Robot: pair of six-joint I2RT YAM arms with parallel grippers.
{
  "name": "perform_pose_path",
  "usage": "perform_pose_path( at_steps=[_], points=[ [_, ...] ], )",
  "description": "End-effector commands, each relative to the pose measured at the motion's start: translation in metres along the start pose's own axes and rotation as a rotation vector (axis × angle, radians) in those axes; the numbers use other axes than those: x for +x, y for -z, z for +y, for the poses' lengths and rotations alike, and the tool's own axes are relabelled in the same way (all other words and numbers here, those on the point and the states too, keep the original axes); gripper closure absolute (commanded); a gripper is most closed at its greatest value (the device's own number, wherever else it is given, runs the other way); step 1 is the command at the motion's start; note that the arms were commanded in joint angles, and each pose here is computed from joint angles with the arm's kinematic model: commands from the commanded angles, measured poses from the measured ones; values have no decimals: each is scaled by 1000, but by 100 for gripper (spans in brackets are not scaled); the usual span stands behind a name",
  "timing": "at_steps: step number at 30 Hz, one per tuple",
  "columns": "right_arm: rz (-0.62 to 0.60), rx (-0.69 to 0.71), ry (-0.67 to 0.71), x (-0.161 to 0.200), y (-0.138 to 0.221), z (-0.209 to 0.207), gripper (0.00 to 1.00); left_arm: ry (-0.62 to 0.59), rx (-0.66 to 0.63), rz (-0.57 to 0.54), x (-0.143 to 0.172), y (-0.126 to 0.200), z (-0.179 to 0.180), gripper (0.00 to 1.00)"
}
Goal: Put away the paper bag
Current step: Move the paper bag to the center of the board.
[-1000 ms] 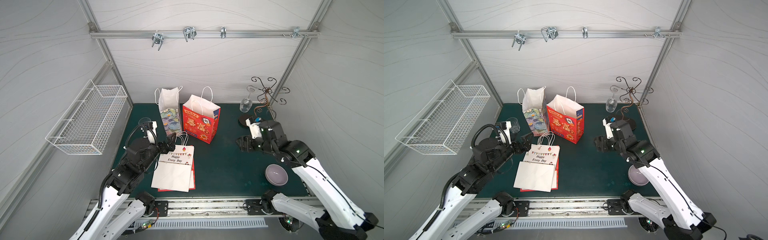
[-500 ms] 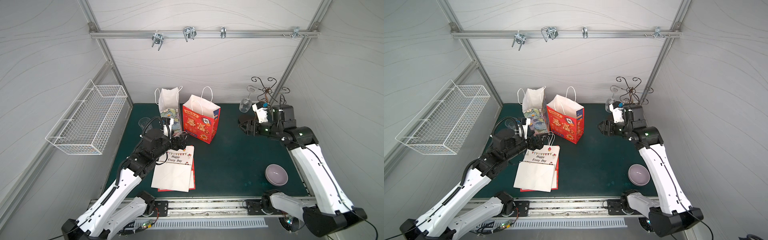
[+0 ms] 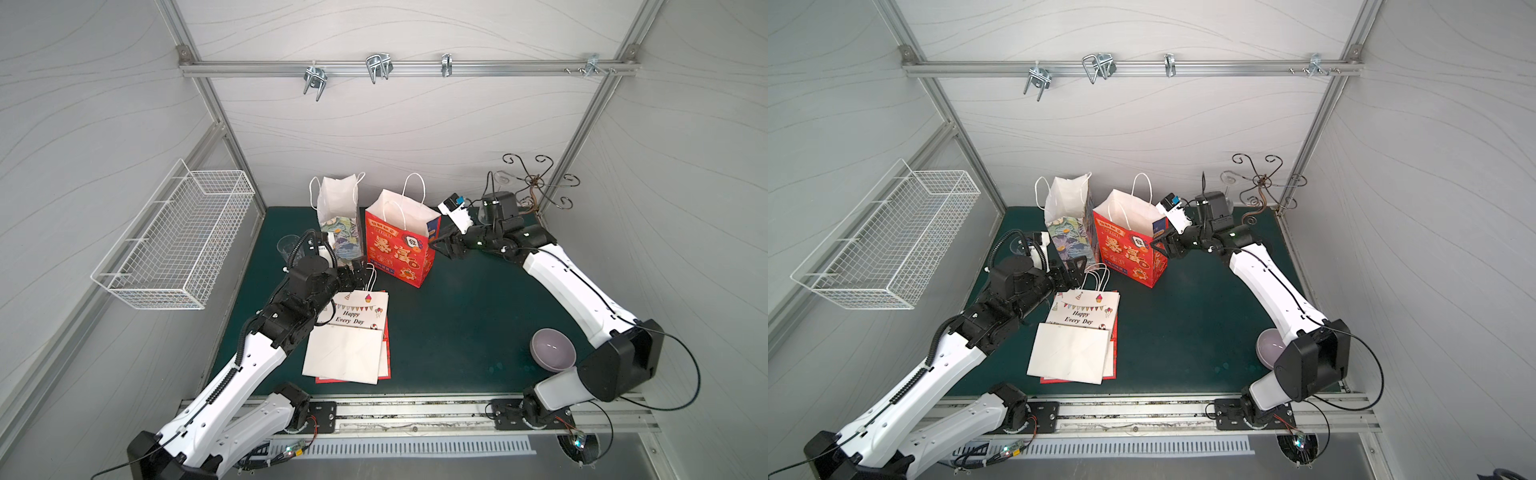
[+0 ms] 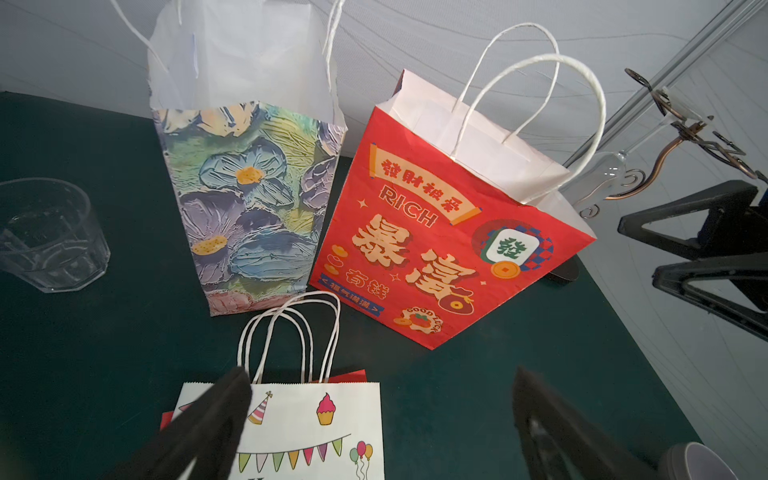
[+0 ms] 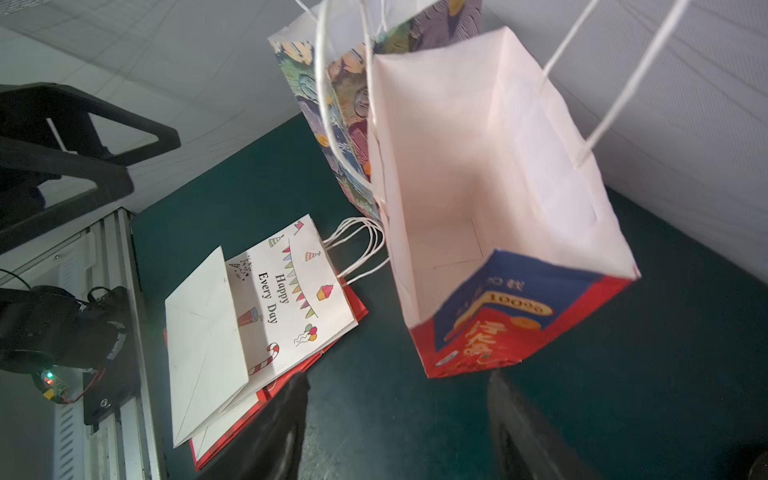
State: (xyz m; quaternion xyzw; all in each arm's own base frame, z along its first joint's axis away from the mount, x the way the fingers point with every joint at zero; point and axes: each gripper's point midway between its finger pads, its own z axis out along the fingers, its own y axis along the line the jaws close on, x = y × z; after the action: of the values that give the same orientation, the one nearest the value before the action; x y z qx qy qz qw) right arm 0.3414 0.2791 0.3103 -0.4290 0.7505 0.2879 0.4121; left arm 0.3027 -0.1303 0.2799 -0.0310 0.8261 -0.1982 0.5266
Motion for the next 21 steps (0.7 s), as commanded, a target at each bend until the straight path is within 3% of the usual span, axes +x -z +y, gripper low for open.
perform_pose_path(
  at_steps=[1, 10, 21],
  points=[
    [-23, -12, 180, -31, 2, 4, 33, 52, 5, -78, -22, 5, -3, 1],
    [-4, -149, 279, -41, -40, 19, 34, 109, -14, -79, -14, 4, 4, 2],
    [77, -103, 301, -36, -95, 11, 40, 131, -32, -112, -20, 11, 9, 4]
  ],
)
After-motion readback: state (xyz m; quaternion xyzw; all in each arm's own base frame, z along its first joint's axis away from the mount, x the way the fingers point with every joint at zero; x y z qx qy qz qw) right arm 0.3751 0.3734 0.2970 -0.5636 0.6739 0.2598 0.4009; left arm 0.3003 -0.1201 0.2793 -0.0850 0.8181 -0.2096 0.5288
